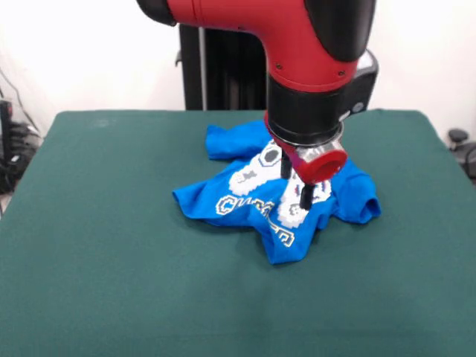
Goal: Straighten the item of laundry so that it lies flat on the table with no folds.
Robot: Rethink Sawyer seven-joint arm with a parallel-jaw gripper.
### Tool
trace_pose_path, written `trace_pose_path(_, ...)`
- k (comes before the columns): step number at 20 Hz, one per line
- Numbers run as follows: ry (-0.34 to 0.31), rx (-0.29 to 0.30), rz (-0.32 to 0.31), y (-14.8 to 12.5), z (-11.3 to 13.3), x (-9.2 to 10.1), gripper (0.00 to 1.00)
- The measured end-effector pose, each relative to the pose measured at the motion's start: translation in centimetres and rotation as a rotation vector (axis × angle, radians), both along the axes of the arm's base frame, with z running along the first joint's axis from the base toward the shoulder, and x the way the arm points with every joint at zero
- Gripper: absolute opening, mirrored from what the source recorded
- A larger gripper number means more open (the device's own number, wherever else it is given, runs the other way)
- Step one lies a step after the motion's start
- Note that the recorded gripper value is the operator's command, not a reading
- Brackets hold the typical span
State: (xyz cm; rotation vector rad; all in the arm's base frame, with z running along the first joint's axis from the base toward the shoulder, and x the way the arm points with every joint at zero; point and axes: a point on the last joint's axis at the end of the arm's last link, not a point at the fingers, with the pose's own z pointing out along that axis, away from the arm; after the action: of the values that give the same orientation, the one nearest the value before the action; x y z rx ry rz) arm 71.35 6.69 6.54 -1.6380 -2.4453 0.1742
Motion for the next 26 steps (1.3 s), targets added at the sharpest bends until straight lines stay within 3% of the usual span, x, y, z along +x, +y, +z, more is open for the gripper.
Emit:
trace_pose_path(6, -0.016, -0.141, 0.103, -1.3, 0.4, -0.3, 1.00)
trace_pose_path(10, -0.015, -0.171, 0.134, -0.8, 0.6, -0.7, 1.00)
trace_pose_path(16, -0.020, -0.156, 0.149, 1.5, 0.7, -0.7, 1.00)
trace_pose_path(26, -0.025, -0.084, 0.130, 6.2, 1.0, -0.6, 1.00)
